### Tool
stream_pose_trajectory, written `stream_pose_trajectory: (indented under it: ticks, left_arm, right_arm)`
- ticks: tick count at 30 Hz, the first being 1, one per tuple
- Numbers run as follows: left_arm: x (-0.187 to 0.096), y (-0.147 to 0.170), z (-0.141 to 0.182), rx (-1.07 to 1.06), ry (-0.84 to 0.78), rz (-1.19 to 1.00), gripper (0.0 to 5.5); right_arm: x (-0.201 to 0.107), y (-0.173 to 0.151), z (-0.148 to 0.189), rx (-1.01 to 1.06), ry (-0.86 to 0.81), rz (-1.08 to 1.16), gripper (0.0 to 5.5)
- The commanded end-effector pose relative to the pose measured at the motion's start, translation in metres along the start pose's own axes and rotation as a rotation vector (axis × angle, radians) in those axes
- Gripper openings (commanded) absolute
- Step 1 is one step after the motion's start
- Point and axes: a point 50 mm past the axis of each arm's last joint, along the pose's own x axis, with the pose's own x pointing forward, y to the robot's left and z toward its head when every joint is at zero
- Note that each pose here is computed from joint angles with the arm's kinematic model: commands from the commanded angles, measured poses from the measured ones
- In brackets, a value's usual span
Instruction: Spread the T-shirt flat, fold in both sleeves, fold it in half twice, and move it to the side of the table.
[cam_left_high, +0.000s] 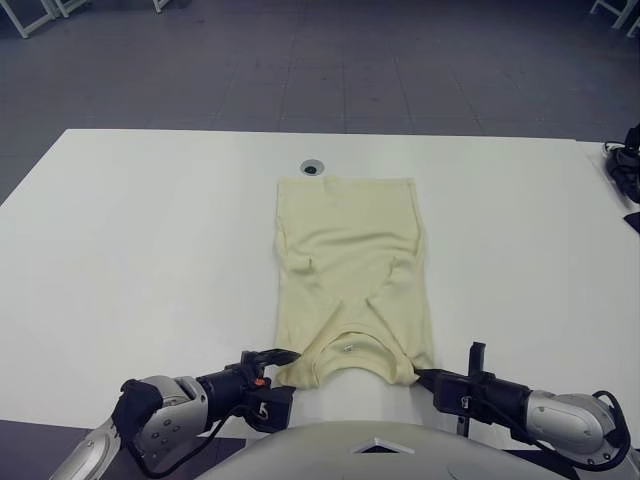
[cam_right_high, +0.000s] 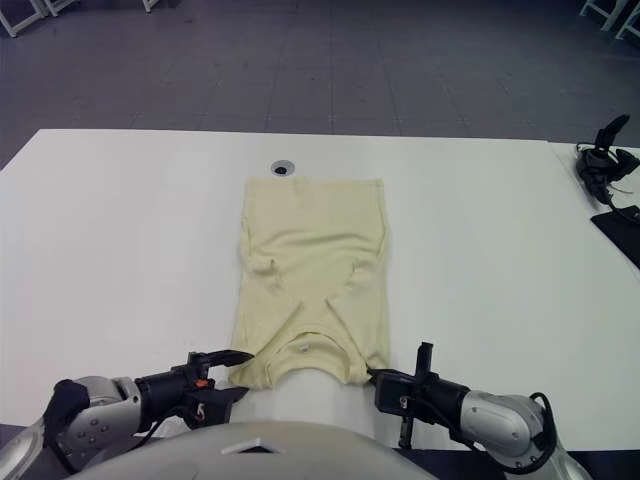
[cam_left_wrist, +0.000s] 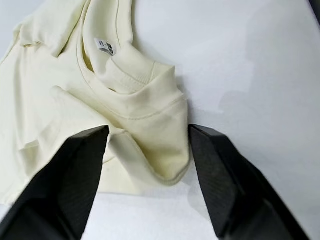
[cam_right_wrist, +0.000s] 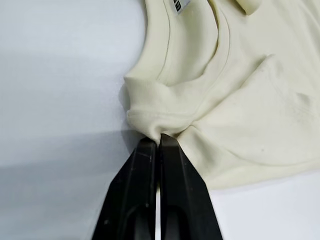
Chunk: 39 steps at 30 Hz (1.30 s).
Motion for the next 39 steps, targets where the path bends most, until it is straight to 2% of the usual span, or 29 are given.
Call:
stream_pose_trajectory:
  ticks: [1, 12, 24, 39]
  left_arm:
    - [0.003, -0.003, -0.010, -0.010, 0.064, -0.034, 1.95]
    - [0.005, -0.003, -0.013, -0.005, 0.055, -0.051, 0.02]
    - [-0.007, 0.011, 0.000, 0.044, -0.073, -0.068, 0.02]
    - [-0.073, 0.043, 0.004, -0.026, -0.203, -0.266, 0.02]
  right_arm:
    - [0.000, -0.001, 0.002, -0.014, -0.002, -0.003, 0.00]
    - [0.001, 0.000, 0.004, -0.016, -0.008, 0.000, 0.00]
    - [-0.006, 0.000, 0.014, -0.051, -0.031, 0.040, 0.00]
    - [-0.064, -0.016, 0.053, -0.223, -0.065, 0.354, 0.00]
